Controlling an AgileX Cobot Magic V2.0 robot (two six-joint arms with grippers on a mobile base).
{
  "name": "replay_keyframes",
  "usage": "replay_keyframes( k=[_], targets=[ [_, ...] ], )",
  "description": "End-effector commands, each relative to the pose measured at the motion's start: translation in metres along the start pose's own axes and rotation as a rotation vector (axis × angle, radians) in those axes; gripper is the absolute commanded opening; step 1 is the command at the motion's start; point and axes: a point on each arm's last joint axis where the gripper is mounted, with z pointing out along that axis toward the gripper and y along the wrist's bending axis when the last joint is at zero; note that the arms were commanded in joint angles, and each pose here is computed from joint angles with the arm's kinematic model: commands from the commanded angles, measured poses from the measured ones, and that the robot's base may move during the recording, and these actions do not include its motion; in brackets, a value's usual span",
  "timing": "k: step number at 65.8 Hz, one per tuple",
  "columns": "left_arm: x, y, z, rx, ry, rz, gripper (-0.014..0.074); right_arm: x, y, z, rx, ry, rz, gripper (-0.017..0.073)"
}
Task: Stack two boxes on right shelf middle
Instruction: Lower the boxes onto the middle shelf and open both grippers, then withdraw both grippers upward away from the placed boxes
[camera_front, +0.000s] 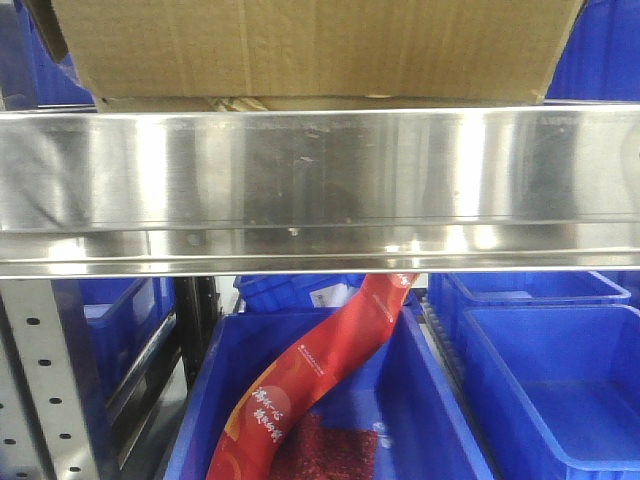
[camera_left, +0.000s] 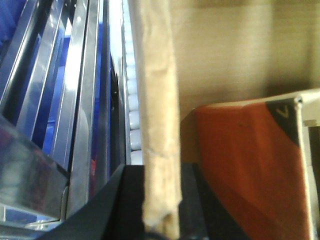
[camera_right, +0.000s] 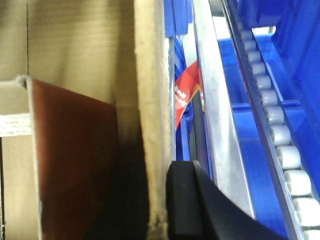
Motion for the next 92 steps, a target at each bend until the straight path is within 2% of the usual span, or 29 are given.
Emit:
replay_keyframes(
  k=[1,8,12,17,27,32,36,44,52,55,59,66,71,75,79,82,84,88,92],
  targets=[
    [-0.006,-0.003,-0.013,0.042,-0.056,-0.001,-0.0109,-0.006,0.0,-0.008,-0.012,-0.046,-0.002,-0.0163],
    [-0.004,-0.004,-0.011,0.049,-0.038,-0.007,-0.0109,-0.004,0.0,-0.008,-0.005,-0.028,0.001,-0.0153],
    [-0.004,-0.005,-0.011,0.062,-0.032,-0.015,-0.0085,-0.004,0.0,-0.008,-0.005,-0.028,0.001,-0.0108],
    [-0.004,-0.006,-0.011,0.07,-0.035,-0.019,0.0004,-0.004,0.0,-0.008,-0.005,-0.028,0.001,0.0014],
    [-0.006,-0.007,-0.011,0.077,-0.049,-0.019,0.0264,-0.004,0.0,-0.008,-0.005,-0.028,0.001,0.0369],
    [-0.008,-0.008,-0.011,0.088,-0.073,-0.02,0.0367,-0.004,0.0,-0.008,-0.005,-0.028,0.001,0.0441],
    [-0.009,-0.008,-0.011,0.095,-0.088,-0.02,0.0394,-0.006,-0.001,-0.011,-0.005,-0.031,0.003,0.0433],
    [-0.014,-0.008,-0.017,0.1,-0.109,-0.027,0.0391,-0.012,-0.001,-0.021,-0.01,-0.053,0.012,0.0398],
    [-0.017,-0.007,-0.021,0.105,-0.126,-0.033,0.0386,-0.018,-0.001,-0.029,-0.012,-0.07,-0.001,0.0304],
    [-0.017,-0.007,-0.021,0.106,-0.123,-0.034,0.0366,-0.017,-0.001,-0.03,-0.011,-0.067,-0.001,0.0231],
    [-0.017,-0.007,-0.02,0.104,-0.118,-0.033,0.0285,-0.016,-0.002,-0.028,-0.002,-0.052,-0.002,0.0104],
    [-0.017,-0.007,-0.02,0.105,-0.12,-0.033,0.0064,-0.015,-0.002,-0.028,0.002,-0.047,-0.003,-0.0173],
    [-0.017,-0.007,-0.02,0.105,-0.12,-0.033,-0.0115,-0.015,-0.002,-0.028,0.002,-0.047,-0.01,-0.0162],
    [-0.016,-0.007,-0.02,0.099,-0.109,-0.031,-0.0109,-0.015,-0.002,-0.028,0.0,-0.045,-0.06,-0.0162],
    [-0.015,-0.007,-0.025,0.117,-0.099,-0.04,-0.011,-0.013,0.0,-0.035,-0.036,-0.027,-0.154,-0.0162],
    [-0.014,-0.009,-0.032,0.169,-0.1,0.001,-0.011,-0.009,0.002,-0.042,-0.087,-0.02,-0.217,-0.0162],
    [-0.013,-0.011,-0.038,0.215,-0.106,0.05,-0.011,-0.007,0.001,-0.047,-0.11,-0.041,-0.25,-0.0162],
    [-0.009,-0.013,-0.048,0.283,-0.137,0.123,-0.011,-0.002,-0.001,-0.054,-0.133,-0.101,-0.253,-0.0162],
    [-0.001,-0.011,-0.051,0.293,-0.154,0.147,-0.011,0.003,-0.005,-0.059,-0.154,-0.17,-0.25,-0.0162]
  ],
)
